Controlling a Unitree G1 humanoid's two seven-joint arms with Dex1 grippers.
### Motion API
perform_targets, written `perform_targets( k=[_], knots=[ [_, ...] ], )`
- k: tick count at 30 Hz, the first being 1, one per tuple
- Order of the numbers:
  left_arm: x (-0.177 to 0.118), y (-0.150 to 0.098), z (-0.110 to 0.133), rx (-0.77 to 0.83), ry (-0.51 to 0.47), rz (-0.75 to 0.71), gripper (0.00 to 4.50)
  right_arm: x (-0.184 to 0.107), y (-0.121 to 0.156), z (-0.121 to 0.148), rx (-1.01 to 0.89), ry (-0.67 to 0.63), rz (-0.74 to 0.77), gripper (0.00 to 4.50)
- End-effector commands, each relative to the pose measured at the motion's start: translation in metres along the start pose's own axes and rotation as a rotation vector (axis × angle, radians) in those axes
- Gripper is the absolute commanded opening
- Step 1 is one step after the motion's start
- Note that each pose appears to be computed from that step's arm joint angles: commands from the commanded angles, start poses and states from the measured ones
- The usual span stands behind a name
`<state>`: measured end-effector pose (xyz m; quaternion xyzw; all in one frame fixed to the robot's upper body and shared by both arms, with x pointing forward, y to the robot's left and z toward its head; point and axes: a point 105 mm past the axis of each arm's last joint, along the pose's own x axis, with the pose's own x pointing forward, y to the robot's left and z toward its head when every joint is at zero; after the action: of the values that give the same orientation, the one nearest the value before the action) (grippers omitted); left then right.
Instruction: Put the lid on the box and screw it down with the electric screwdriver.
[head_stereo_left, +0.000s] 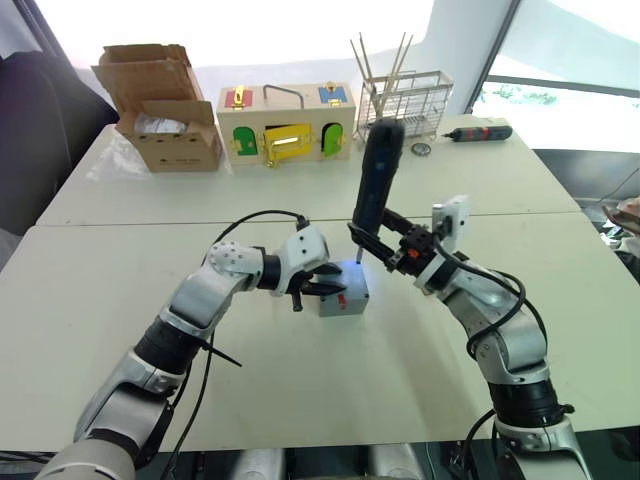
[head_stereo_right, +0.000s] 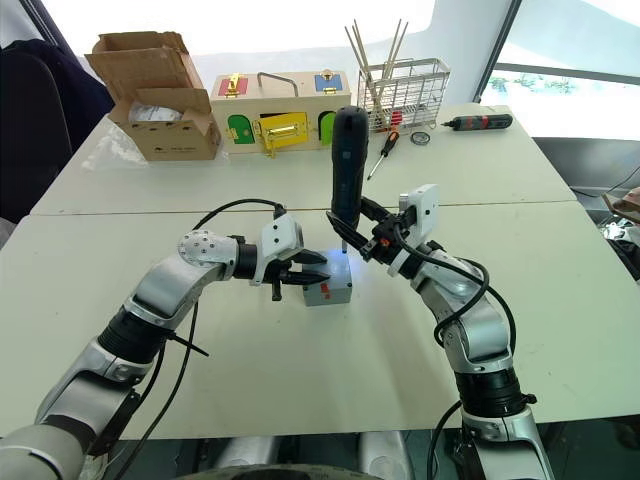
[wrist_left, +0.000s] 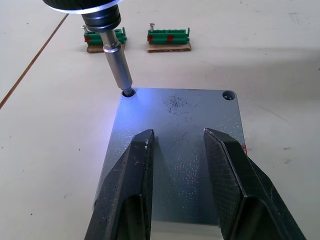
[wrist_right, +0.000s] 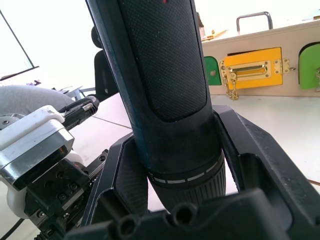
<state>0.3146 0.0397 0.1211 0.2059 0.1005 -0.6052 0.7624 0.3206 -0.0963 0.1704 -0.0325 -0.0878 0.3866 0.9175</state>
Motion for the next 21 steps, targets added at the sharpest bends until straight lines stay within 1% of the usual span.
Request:
perform_targets(
  k=[1, 4, 6, 10, 12, 14, 16, 18, 20, 21],
  knots=[
    [0.001, -0.001, -0.023, -0.036, 0.087, 0.005, 1.57, -0.004, -0.001, -0.031, 0.069, 0.134, -0.014, 1.80],
    [0.000, 0.000, -0.022, -0.035, 0.081, 0.011, 1.57, -0.003, -0.002, -0.017, 0.057, 0.098, -0.014, 1.80],
    [-0.004, 0.002, -0.018, -0.012, 0.074, 0.019, 1.57, -0.002, -0.005, 0.002, 0.059, 0.051, -0.023, 1.80],
    [-0.016, 0.004, 0.006, -0.009, -0.002, 0.037, 1.57, -0.005, -0.010, 0.054, 0.087, -0.066, -0.013, 1.80],
    [-0.024, 0.003, 0.018, -0.005, -0.043, 0.038, 1.57, -0.010, -0.010, 0.091, 0.079, -0.120, 0.034, 1.80],
    [-0.029, 0.000, 0.025, -0.005, -0.069, 0.031, 1.57, -0.015, -0.014, 0.121, 0.076, -0.161, 0.056, 1.80],
    [-0.031, -0.002, 0.030, -0.019, -0.100, 0.024, 1.57, -0.019, -0.022, 0.145, 0.085, -0.193, 0.056, 1.80],
    [-0.032, -0.002, 0.036, -0.044, -0.144, 0.023, 1.57, -0.021, -0.036, 0.164, 0.104, -0.222, 0.006, 1.80],
    [-0.034, 0.003, 0.044, -0.069, -0.202, 0.050, 1.57, -0.021, -0.059, 0.174, 0.141, -0.246, -0.126, 1.80],
    [-0.036, 0.010, 0.050, -0.073, -0.238, 0.089, 1.57, -0.022, -0.073, 0.173, 0.169, -0.222, -0.213, 1.80]
  ],
)
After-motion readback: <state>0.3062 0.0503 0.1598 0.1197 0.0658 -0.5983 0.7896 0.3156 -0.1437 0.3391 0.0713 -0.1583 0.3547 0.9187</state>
